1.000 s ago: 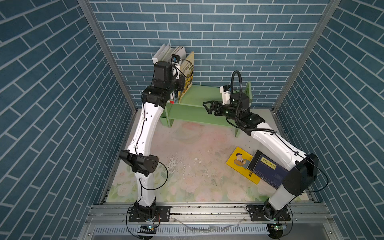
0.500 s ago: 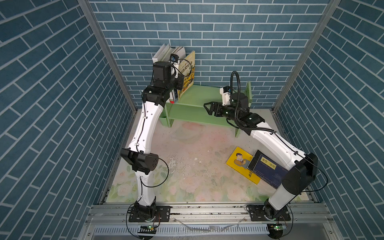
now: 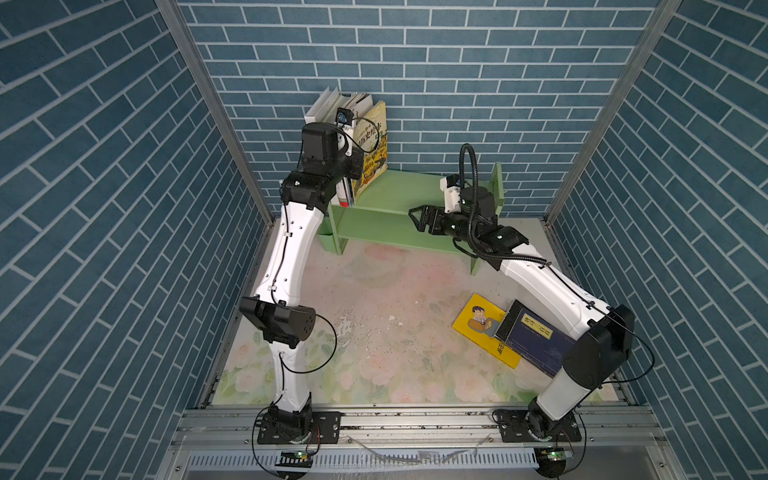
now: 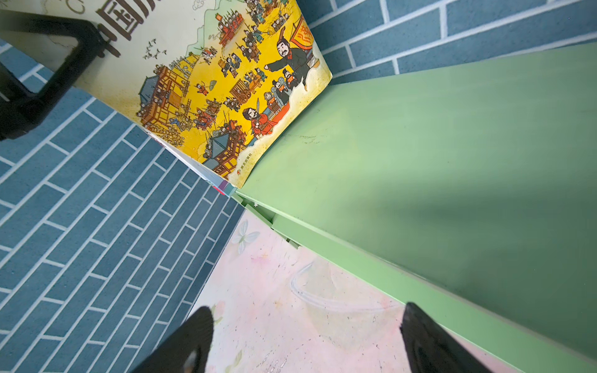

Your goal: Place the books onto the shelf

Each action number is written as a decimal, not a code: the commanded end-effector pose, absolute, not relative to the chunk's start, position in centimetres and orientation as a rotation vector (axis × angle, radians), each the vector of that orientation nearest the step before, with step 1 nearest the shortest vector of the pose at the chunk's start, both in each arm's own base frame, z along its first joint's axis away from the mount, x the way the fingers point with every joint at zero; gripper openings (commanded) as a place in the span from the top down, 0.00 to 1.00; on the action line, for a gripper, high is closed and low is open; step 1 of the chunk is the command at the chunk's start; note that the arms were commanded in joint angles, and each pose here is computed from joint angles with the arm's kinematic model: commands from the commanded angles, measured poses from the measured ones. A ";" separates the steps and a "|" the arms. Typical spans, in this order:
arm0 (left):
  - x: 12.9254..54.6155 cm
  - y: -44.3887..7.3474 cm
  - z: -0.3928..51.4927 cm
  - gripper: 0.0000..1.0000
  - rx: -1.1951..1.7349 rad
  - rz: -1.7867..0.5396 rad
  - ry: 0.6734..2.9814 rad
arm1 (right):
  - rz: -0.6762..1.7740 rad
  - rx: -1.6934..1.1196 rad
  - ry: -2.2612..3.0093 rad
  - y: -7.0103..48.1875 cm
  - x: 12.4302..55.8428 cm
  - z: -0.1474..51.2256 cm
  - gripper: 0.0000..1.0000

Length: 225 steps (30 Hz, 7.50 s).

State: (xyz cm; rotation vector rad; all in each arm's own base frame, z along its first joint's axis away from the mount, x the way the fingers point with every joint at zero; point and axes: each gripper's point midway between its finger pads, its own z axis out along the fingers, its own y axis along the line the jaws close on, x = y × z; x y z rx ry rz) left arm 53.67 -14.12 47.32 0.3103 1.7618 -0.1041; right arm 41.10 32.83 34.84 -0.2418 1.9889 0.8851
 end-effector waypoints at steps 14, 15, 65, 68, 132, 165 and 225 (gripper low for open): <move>51.1 -12.9 50.9 1.00 0.292 -0.084 1.708 | 0.845 -0.240 1.981 32.6 41.5 35.3 0.09; 51.0 -12.8 51.0 1.00 0.289 -0.081 1.706 | 0.845 -0.241 1.982 32.6 41.4 35.2 0.09; 54.6 -13.6 48.0 1.00 0.215 -0.128 1.719 | 0.781 -0.234 2.025 31.6 41.7 33.9 0.09; 54.7 -13.4 47.9 1.00 0.208 -0.119 1.718 | 0.779 -0.232 2.026 31.5 41.8 33.9 0.09; 49.4 -10.8 53.3 0.65 0.116 -0.114 1.559 | 0.795 -0.237 2.054 31.5 41.8 33.0 0.09; 32.6 -20.7 36.4 0.00 0.070 -0.945 1.884 | 0.439 -0.078 2.341 17.9 27.9 24.9 0.06; 29.4 -44.8 7.6 0.00 0.694 -0.817 2.480 | 0.090 1.494 2.278 -14.5 22.4 4.3 0.10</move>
